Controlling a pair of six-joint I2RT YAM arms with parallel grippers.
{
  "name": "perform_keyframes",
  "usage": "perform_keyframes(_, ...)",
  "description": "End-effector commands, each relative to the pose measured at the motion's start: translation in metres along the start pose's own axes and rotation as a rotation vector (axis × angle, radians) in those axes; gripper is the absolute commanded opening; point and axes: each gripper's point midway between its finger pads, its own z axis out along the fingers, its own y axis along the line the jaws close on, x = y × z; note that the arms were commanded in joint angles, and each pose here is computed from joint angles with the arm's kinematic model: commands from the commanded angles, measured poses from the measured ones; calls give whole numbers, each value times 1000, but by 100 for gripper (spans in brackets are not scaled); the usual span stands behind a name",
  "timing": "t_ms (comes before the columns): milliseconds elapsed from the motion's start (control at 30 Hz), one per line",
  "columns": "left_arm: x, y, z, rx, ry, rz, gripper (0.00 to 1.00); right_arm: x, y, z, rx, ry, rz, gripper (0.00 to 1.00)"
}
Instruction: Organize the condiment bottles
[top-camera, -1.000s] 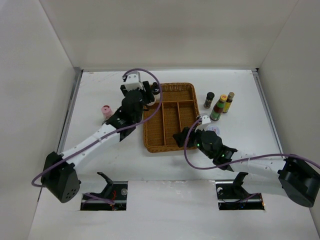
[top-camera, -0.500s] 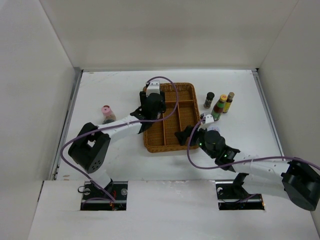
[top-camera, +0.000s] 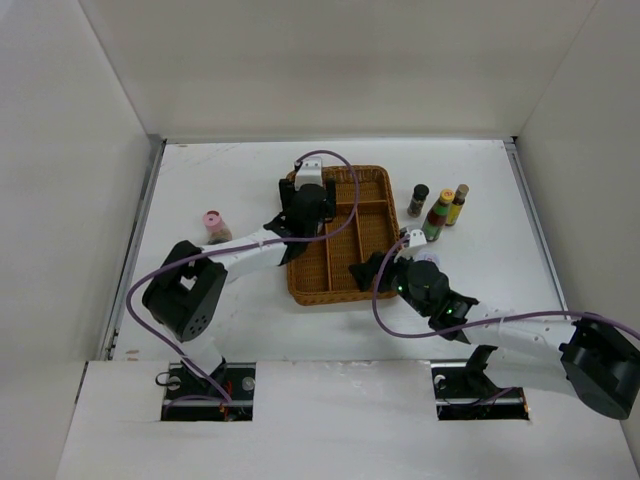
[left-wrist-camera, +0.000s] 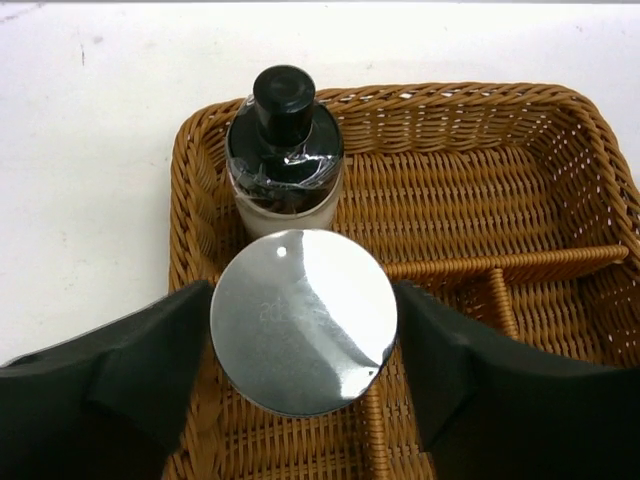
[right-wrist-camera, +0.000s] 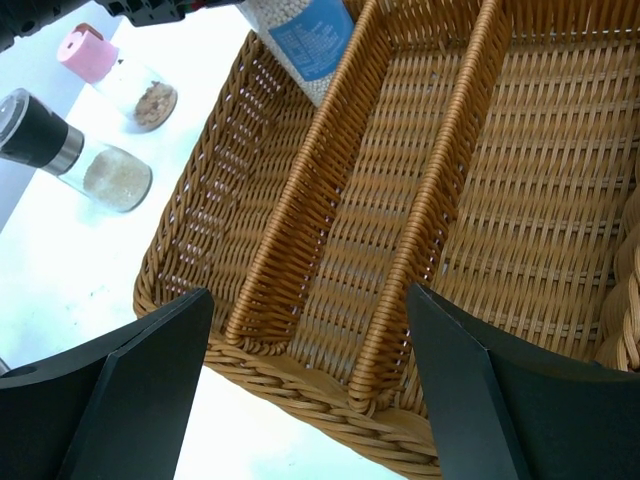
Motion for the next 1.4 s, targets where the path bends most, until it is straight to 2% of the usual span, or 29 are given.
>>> perform_keyframes(0, -42, -10, -6, 24, -117, -70, 77, -18, 11, 1, -40, -61, 34, 85)
perform_keyframes(67, -52, -5, -16, 16, -140, -79, 87, -20, 11, -1, -42, -67, 35, 85)
perform_keyframes(200, -82, 8, -46, 19, -204, -124, 95, -19, 12, 0, -44, -64, 35, 85)
perform_keyframes(300, -104, 33, -81, 5, -263, -176, 97, -18, 10, 1, -36, -61, 31, 85)
perform_keyframes(400, -106, 73, -118, -73, -285, -219, 96, -15, 10, 1, -38, -52, 34, 85)
perform_keyframes(500, -81, 124, -150, -193, -230, -267, 96, -17, 11, 1, -40, -60, 36, 86)
perform_keyframes(667, -18, 195, -175, -389, -35, -318, 96, -13, 10, 3, -32, -44, 37, 88)
perform_keyframes(767, 5, 214, -174, -416, 36, -352, 97, -14, 11, 3, -38, -47, 42, 90)
perform_keyframes(933, 29, 219, -157, -423, 97, -375, 96, -16, 12, 1, -43, -51, 43, 94)
perform_keyframes(1233, 41, 218, -127, -438, 92, -360, 87, -16, 17, 2, -53, -47, 33, 95)
perform_keyframes(1367, 41, 217, -126, -434, 88, -351, 62, -15, 16, 2, -52, -45, 32, 95)
